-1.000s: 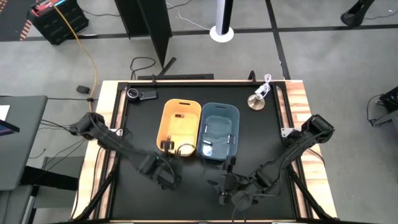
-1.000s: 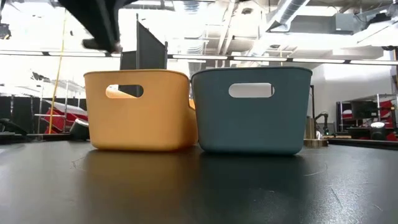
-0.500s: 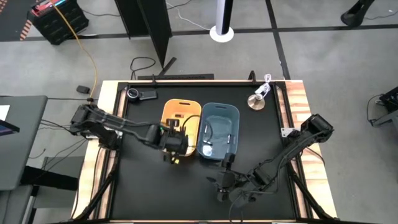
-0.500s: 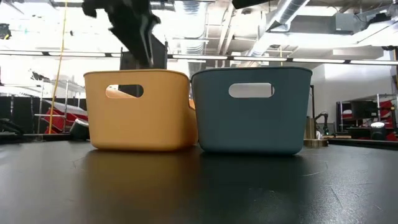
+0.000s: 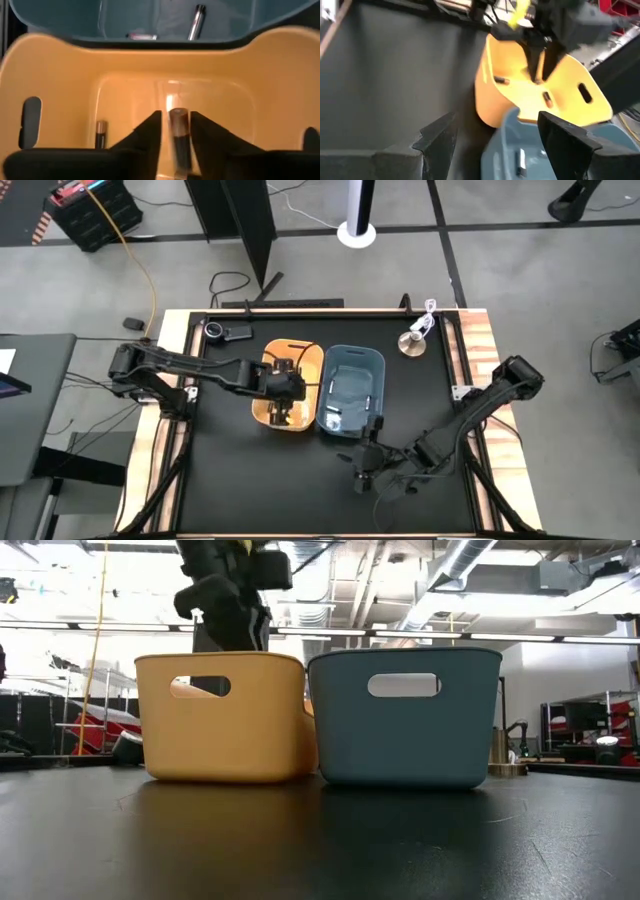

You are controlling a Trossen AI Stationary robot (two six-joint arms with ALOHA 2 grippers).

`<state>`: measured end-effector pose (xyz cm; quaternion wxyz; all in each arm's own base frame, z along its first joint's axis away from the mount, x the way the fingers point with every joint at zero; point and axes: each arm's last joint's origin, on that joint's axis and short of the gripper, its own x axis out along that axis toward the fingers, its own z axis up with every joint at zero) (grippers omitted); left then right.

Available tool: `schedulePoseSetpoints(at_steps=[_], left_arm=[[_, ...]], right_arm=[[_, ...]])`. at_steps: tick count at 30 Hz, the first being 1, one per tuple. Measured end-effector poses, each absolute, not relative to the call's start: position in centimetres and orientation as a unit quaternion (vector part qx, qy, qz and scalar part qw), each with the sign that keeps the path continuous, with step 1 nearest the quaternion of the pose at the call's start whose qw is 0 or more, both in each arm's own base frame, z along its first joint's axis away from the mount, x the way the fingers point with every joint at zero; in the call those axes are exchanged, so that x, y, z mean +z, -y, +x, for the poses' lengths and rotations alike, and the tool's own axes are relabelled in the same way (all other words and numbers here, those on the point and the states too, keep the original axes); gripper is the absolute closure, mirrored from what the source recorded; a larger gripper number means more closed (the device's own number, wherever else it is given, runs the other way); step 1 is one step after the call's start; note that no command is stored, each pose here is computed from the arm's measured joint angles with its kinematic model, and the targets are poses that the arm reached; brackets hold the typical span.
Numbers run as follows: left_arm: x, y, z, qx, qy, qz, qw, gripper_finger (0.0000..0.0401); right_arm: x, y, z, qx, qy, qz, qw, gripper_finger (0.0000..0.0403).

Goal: Sort batteries
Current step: Put the black battery into the yellow bin, then return to Home Position

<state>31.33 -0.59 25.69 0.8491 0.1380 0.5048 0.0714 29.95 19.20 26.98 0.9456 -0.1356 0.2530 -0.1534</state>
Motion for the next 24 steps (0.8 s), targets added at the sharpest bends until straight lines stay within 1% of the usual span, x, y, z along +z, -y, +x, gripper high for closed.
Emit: schedulePoseSetpoints(at_steps=[4, 8, 10, 13, 16, 18, 20, 24], left_arm=[[26.2, 0.3, 30.0, 0.071, -0.483, 0.130, 0.863, 0.0244], [27.0, 0.2, 28.3, 0.079, -0.430, 0.117, 0.892, 0.0179], [27.5, 0.3, 27.0, 0.070, -0.383, 0.099, 0.916, 0.0158], [28.3, 0.5, 24.1, 0.051, -0.277, 0.076, 0.957, 0.0149], [28.6, 0.8, 20.4, 0.047, -0.187, 0.064, 0.979, 0.0160], [28.3, 1.0, 18.0, 0.041, -0.142, 0.055, 0.987, 0.0182], [28.0, 1.1, 16.0, 0.040, -0.102, 0.044, 0.993, 0.0214], [26.3, 1.3, 13.2, 0.045, -0.061, 0.038, 0.996, 0.0302]], right_arm=[[27.2, -17.8, 30.0, -0.169, -0.272, -0.148, 0.936, 0.0111], [27.6, -16.6, 30.2, -0.175, -0.280, -0.161, 0.930, 0.0111], [28.0, -16.0, 30.2, -0.176, -0.279, -0.170, 0.929, 0.0111], [28.6, -14.8, 29.5, -0.175, -0.252, -0.165, 0.937, 0.0113], [28.8, -13.1, 27.9, -0.166, -0.215, -0.142, 0.952, 0.0125], [28.6, -11.9, 26.4, -0.161, -0.191, -0.128, 0.960, 0.0149], [28.0, -10.4, 24.9, -0.161, -0.171, -0.116, 0.965, 0.0191], [26.5, -6.9, 22.0, -0.159, -0.129, -0.093, 0.974, 0.0310]])
